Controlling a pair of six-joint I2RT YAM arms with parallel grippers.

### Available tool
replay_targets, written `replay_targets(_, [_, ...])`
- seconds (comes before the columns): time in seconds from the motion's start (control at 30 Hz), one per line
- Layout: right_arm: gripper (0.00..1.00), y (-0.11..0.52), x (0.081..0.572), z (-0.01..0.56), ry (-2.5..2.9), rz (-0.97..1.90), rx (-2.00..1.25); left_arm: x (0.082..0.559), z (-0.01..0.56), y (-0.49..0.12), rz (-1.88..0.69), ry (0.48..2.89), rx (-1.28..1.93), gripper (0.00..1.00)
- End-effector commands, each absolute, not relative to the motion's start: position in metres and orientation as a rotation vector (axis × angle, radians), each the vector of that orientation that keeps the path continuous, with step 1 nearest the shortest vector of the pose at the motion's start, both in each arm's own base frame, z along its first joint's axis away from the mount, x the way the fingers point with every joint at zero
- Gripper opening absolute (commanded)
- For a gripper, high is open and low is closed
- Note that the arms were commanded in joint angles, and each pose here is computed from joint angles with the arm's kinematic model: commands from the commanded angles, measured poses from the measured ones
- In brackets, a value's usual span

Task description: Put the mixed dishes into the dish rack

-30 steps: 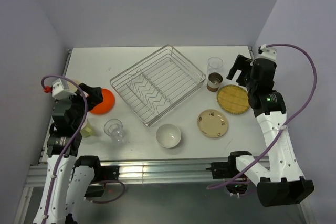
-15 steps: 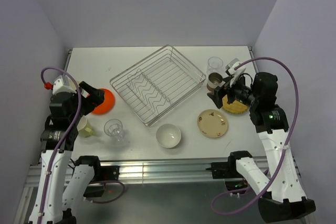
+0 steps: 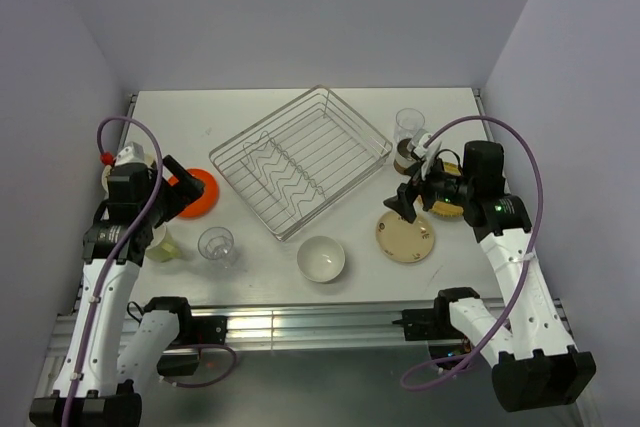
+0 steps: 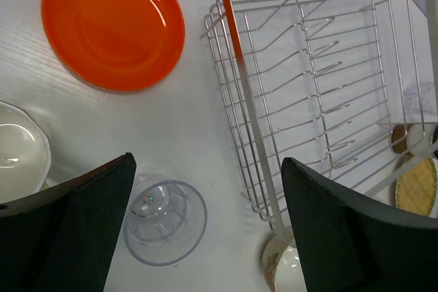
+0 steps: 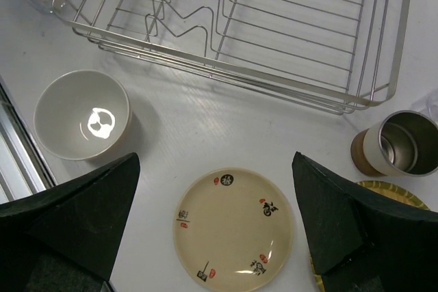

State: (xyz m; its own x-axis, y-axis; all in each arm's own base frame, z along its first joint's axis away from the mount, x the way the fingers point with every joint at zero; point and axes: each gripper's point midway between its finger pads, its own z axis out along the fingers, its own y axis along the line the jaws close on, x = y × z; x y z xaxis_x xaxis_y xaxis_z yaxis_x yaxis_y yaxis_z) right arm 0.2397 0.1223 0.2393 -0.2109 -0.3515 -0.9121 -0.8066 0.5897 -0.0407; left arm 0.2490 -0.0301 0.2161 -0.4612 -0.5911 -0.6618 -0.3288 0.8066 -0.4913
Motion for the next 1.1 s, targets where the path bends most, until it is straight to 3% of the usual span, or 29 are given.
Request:
replay_targets(0.0, [1.0, 0.121, 0.25, 0.241, 1.779, 0.527, -0.921, 0.256, 0.228, -0.046, -0.474, 2.081, -0.614, 0.95])
replay_targets(0.07, [1.0, 0.114, 0.265, 0.241, 1.798, 0.474, -0.853, 0.261, 0.228, -0.057, -0.554, 2.086, -0.599, 0.99])
replay_targets(0.53, [1.0, 0.121, 0.271, 0.229, 1.87, 0.572, -0.83, 0.261, 0.24, -0.086, -0.735, 2.056, -0.452, 0.98])
replay_targets(0.83, [0.98, 0.144, 0.227, 0.192, 1.935, 0.816, -0.979, 0.209, 0.235, -0.19, -1.062, 2.176, -0.088, 0.87])
replay_targets(1.03, [0.97, 0.166, 0.187, 0.171, 1.906, 0.923, -1.159, 0.172, 0.221, -0.216, -1.145, 2.199, -0.104, 0.82])
replay_targets(1.07, [0.92, 0.176, 0.181, 0.163, 1.927, 0.891, -1.211, 0.174, 0.221, -0.216, -1.13, 2.185, -0.122, 0.82])
